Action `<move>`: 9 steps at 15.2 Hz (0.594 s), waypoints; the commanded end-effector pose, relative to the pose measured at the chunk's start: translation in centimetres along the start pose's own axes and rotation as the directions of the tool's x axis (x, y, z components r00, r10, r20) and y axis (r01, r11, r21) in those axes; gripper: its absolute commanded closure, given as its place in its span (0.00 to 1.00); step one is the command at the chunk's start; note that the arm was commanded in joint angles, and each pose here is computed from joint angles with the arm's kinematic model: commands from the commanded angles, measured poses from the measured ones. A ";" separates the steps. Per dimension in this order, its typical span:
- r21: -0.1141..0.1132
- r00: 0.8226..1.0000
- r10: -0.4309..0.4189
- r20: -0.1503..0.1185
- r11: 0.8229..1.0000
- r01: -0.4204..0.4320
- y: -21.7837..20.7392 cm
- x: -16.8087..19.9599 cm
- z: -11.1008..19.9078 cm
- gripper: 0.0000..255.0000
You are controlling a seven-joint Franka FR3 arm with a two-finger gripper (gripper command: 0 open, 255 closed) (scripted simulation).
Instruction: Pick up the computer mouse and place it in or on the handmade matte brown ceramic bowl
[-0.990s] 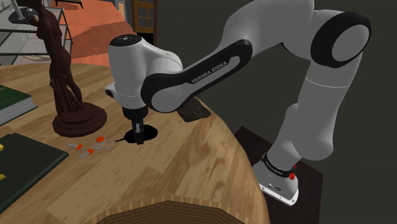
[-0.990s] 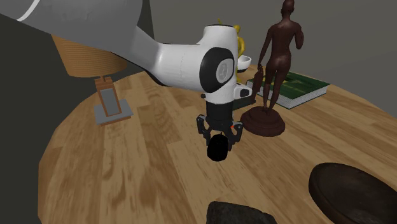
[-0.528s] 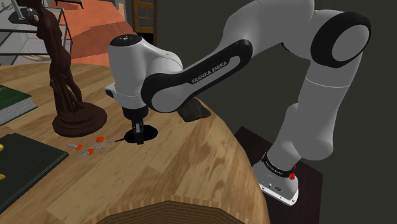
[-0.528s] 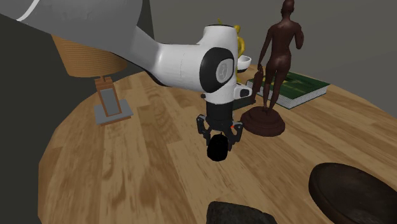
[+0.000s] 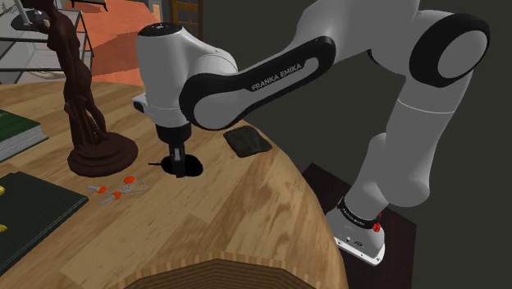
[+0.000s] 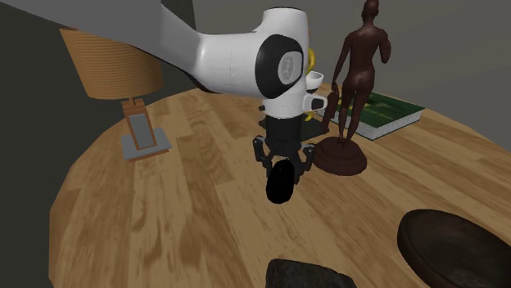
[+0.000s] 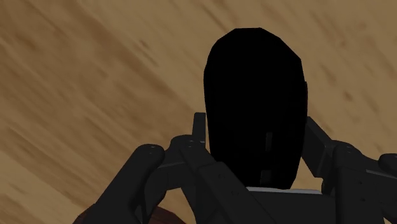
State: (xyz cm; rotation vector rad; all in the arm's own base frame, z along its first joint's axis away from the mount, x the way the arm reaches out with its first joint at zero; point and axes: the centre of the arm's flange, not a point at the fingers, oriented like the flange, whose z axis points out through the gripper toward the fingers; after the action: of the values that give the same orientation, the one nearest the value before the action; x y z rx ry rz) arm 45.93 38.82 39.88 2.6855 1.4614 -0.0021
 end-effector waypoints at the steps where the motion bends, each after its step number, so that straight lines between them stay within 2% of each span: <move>1: 0.000 1.000 0.000 0.000 1.000 0.000 0.1 -0.1 -1.1 1.00; 9: 0.000 1.000 0.000 0.000 1.000 0.000 0.4 -0.2 -5.3 1.00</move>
State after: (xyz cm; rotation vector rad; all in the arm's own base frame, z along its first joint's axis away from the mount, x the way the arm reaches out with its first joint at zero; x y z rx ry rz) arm 45.88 38.76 44.72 2.6855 1.4616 -0.0021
